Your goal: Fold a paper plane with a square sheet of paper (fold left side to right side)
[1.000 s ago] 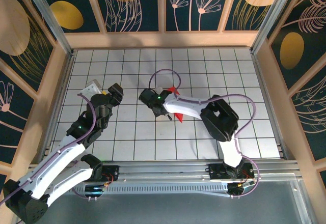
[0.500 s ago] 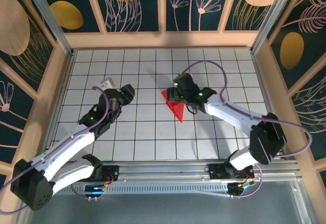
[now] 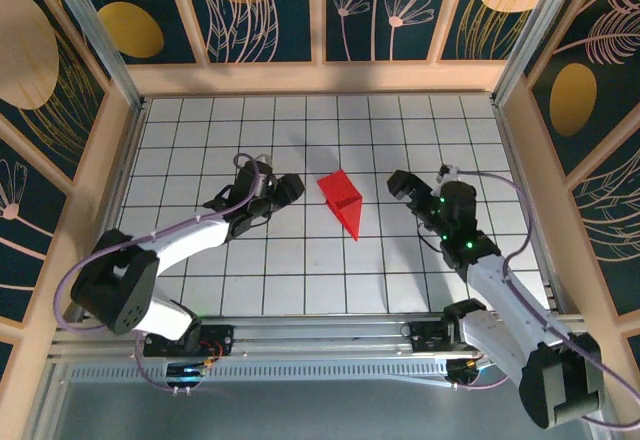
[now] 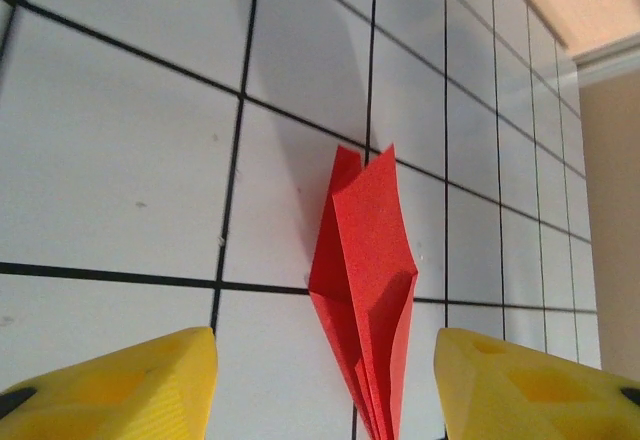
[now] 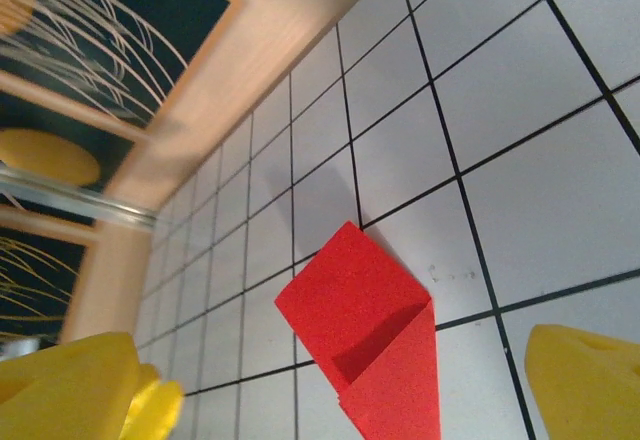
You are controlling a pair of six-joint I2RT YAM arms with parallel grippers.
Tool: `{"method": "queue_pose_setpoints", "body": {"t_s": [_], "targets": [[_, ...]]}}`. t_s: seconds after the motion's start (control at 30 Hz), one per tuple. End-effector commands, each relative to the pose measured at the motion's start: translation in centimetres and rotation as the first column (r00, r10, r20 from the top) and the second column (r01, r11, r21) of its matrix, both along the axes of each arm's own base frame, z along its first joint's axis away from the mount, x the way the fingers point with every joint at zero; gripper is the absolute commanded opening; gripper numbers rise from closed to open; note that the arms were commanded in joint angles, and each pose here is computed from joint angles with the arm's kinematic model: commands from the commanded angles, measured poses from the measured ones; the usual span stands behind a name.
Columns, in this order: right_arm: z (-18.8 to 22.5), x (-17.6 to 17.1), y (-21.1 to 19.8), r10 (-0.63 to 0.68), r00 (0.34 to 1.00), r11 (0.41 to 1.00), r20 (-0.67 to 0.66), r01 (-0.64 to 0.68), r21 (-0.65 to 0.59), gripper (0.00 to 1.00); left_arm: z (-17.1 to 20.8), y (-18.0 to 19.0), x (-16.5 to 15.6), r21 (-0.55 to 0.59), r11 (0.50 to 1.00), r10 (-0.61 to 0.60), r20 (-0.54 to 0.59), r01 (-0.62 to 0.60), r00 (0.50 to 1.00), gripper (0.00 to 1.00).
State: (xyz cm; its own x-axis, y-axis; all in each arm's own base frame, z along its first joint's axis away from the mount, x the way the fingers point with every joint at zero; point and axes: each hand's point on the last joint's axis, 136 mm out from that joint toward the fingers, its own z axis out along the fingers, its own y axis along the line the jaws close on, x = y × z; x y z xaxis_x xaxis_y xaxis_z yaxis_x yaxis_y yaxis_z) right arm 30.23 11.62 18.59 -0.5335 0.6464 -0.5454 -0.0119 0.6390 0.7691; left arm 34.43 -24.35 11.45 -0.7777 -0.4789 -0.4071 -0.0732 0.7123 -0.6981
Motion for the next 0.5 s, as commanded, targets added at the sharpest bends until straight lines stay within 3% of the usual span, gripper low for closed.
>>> {"method": "queue_pose_setpoints", "body": {"t_s": [0.0,0.47], "targets": [[2.5,-0.5,-0.1,0.022,0.997,0.988,0.078,-0.033,0.149,0.99,0.9,-3.2,0.6,-0.123,0.99,-0.078,-0.008,0.076,0.997,0.59],[2.5,-0.9,-1.7,-0.002,0.998,0.991,0.057,-0.005,0.132,0.99,-4.2,-8.7,3.1,-0.182,0.969,-0.189,-0.107,0.167,0.976,0.58]]}}
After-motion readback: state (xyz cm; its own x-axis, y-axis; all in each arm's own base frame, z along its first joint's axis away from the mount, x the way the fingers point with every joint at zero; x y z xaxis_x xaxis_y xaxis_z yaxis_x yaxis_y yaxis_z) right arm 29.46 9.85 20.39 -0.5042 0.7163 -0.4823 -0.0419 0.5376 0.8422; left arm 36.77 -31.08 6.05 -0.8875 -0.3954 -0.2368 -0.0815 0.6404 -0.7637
